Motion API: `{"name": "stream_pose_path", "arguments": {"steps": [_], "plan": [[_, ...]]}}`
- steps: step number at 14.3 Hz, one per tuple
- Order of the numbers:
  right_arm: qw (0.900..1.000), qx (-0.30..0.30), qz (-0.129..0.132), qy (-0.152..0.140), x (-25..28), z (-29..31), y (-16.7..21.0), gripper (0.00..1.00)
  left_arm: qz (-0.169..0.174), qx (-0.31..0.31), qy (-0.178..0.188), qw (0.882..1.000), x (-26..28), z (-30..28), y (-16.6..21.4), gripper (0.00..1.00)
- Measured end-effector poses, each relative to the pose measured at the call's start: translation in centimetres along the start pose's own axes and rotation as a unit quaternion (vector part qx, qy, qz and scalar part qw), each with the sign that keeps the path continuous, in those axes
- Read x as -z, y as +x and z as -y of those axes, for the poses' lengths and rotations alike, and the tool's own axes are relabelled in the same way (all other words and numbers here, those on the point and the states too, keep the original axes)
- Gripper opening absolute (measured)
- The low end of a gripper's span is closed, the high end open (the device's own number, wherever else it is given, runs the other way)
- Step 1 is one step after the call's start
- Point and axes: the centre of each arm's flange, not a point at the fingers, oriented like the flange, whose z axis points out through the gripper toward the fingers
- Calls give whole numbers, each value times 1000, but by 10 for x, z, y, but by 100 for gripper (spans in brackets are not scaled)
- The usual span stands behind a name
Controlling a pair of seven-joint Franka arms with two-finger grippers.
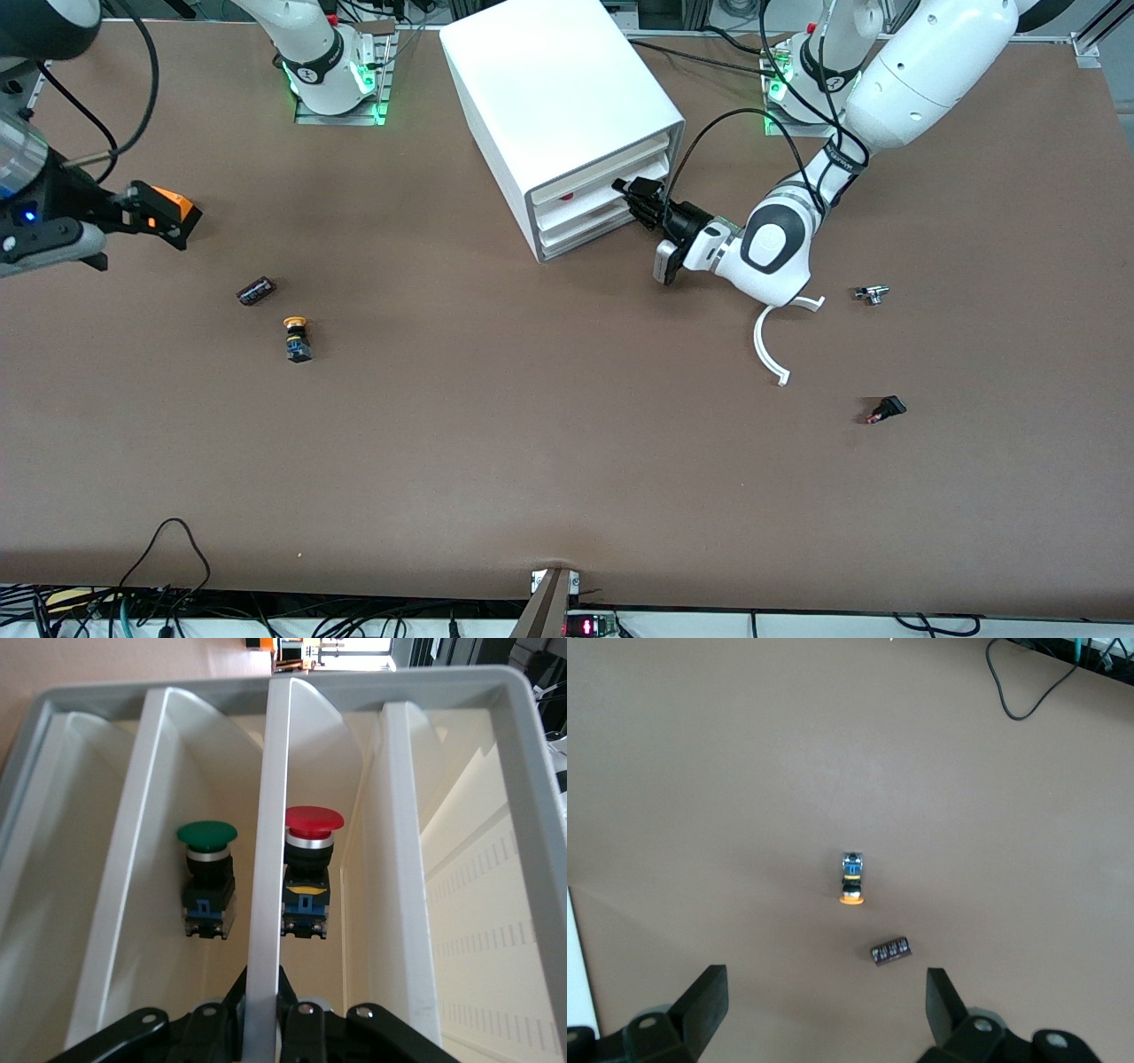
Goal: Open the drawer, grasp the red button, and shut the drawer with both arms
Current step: 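Pull the drawer open with the left gripper, then reach the right gripper into the open drawer toward the red button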
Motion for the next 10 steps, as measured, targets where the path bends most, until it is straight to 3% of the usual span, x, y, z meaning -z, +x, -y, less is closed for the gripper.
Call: {"name": "stream_pose_path", "arguments": {"steps": [10], "plan": [[999,38,31,7,-48,41,26,99,-53,-15,24,998,64,-3,18,12]]}}
